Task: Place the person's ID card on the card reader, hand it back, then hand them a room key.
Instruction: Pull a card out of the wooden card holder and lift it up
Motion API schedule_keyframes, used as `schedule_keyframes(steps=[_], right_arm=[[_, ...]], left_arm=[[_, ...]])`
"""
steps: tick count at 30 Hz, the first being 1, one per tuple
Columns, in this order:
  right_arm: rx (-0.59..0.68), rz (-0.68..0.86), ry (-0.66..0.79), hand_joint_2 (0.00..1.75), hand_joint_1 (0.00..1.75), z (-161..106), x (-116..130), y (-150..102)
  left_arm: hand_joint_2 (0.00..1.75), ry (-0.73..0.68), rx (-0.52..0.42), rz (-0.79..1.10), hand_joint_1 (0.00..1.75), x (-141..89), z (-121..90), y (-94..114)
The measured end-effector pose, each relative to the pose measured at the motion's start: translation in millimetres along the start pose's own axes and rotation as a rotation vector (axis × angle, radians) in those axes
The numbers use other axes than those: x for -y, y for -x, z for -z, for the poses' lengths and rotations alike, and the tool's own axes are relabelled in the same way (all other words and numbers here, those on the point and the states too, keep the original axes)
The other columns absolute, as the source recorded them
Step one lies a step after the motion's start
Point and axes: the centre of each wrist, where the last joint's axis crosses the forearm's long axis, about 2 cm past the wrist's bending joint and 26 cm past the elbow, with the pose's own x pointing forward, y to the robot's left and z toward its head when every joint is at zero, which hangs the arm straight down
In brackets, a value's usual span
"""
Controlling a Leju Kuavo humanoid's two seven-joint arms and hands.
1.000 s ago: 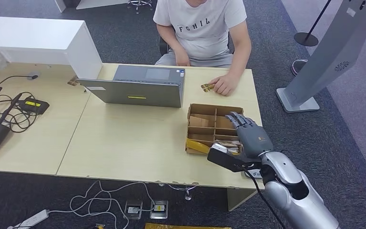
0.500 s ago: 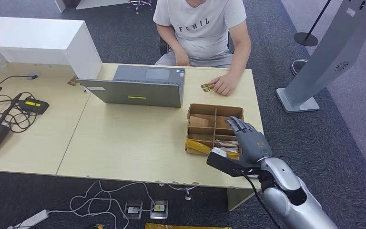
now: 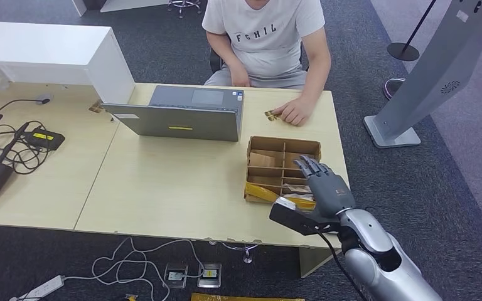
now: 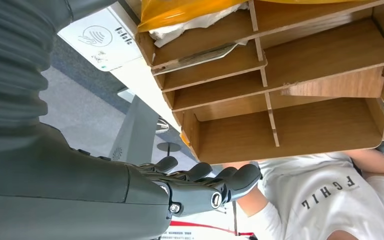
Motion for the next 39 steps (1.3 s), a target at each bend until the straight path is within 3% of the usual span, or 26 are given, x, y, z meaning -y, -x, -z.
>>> schedule_keyframes(steps=[39], right_arm=[[-0.009,-0.027,0.042,1.75,0.00,19.7,-11.0,-8.6]], left_arm=[[0.00,-0.010,0.001,0.010,0.00,-0.2,0.0,-0.2]])
